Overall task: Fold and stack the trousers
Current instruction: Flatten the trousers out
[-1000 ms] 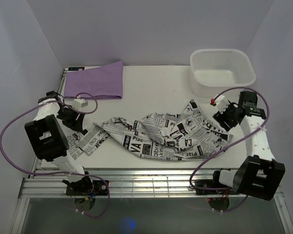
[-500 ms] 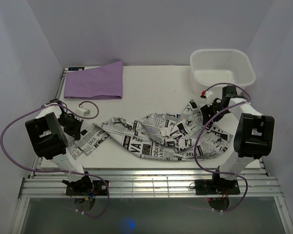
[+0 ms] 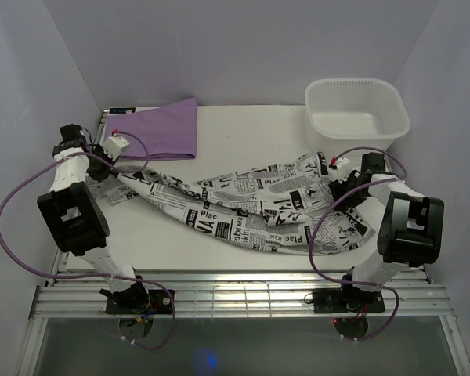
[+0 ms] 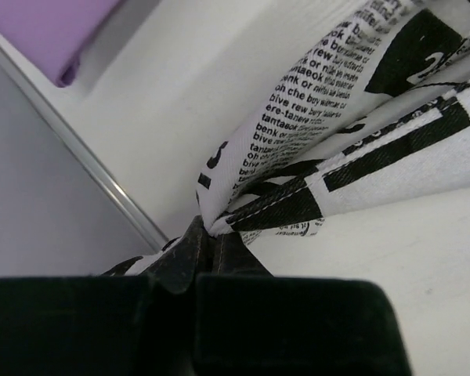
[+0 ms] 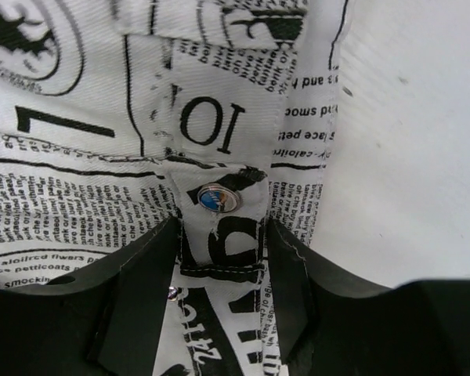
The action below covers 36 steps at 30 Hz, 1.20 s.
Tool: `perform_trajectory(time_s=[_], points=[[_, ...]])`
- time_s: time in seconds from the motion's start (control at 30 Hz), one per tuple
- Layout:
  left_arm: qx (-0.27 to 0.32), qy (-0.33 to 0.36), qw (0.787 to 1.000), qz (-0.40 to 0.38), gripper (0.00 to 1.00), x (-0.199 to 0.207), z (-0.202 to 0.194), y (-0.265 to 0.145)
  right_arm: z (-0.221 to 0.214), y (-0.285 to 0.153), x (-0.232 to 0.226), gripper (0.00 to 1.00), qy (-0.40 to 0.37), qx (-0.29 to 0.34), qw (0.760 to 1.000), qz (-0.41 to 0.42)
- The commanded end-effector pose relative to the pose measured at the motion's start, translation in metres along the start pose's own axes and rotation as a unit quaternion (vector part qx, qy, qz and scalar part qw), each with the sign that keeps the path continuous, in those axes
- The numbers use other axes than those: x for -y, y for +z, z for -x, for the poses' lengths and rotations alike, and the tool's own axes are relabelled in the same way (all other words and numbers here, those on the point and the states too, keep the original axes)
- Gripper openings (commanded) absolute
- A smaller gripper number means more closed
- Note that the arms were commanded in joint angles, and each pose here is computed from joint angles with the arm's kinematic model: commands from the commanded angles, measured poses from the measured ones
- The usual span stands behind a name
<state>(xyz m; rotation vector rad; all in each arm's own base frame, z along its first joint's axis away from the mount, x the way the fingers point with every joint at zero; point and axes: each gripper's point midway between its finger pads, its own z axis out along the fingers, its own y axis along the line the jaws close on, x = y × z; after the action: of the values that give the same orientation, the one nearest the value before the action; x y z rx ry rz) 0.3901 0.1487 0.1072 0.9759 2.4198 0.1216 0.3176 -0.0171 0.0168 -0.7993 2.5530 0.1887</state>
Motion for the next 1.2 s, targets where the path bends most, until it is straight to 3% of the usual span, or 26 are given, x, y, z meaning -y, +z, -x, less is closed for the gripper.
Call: perform_trajectory(time_s=[0.0, 0.13, 0.2, 0.3, 0.33, 0.4, 0.43, 0.47, 0.53, 0.57, 0.7, 0.87, 0.97, 1.17], points=[[0.007, 0.045, 0.994, 0.100, 0.00, -0.052, 0.013, -0.020, -0.076, -0.008, 0.023, 0.54, 0.027, -0.120, 0.990, -0.069], [0.019, 0.054, 0.994, 0.094, 0.00, -0.043, 0.014, -0.016, -0.091, -0.025, 0.027, 0.52, 0.023, -0.126, 0.989, -0.072], [0.036, 0.083, 0.995, 0.045, 0.00, -0.006, 0.010, -0.016, -0.089, -0.033, 0.027, 0.50, 0.015, -0.123, 0.990, -0.073], [0.052, 0.153, 0.986, 0.046, 0.00, 0.022, 0.008, -0.033, -0.088, -0.045, 0.021, 0.47, 0.003, -0.125, 0.990, -0.057], [0.041, 0.161, 0.986, 0.016, 0.00, 0.050, -0.010, -0.023, -0.087, -0.049, 0.018, 0.47, 0.003, -0.128, 0.991, -0.048], [0.027, 0.217, 0.975, 0.029, 0.02, 0.063, -0.020, -0.031, -0.085, -0.054, 0.018, 0.47, 0.003, -0.126, 0.991, -0.047], [0.012, 0.217, 0.976, 0.008, 0.09, 0.086, -0.040, -0.020, -0.081, -0.056, 0.019, 0.48, 0.002, -0.122, 0.991, -0.048], [0.004, 0.221, 0.975, 0.013, 0.32, 0.090, -0.046, -0.019, -0.080, -0.057, 0.016, 0.48, 0.004, -0.120, 0.992, -0.040], [-0.012, 0.208, 0.978, 0.016, 0.46, 0.092, -0.054, -0.019, -0.071, -0.060, 0.017, 0.50, 0.009, -0.108, 0.993, -0.038], [-0.011, 0.195, 0.981, 0.011, 0.61, 0.091, -0.052, -0.020, -0.066, -0.061, 0.016, 0.50, 0.013, -0.099, 0.994, -0.033], [0.018, 0.106, 0.993, -0.040, 0.62, 0.091, -0.033, -0.032, -0.047, -0.066, 0.021, 0.55, 0.016, -0.071, 0.997, -0.028], [0.035, 0.076, 0.991, -0.108, 0.62, 0.097, -0.016, -0.041, -0.013, -0.073, 0.032, 0.59, 0.013, -0.023, 0.999, -0.020], [0.014, 0.054, 0.993, -0.105, 0.62, 0.085, -0.025, -0.037, 0.022, -0.078, 0.038, 0.60, 0.012, 0.022, 1.000, -0.010], [-0.015, 0.014, 0.996, -0.085, 0.62, 0.040, -0.041, -0.024, 0.055, -0.060, 0.056, 0.62, 0.021, 0.044, 0.999, -0.006]])
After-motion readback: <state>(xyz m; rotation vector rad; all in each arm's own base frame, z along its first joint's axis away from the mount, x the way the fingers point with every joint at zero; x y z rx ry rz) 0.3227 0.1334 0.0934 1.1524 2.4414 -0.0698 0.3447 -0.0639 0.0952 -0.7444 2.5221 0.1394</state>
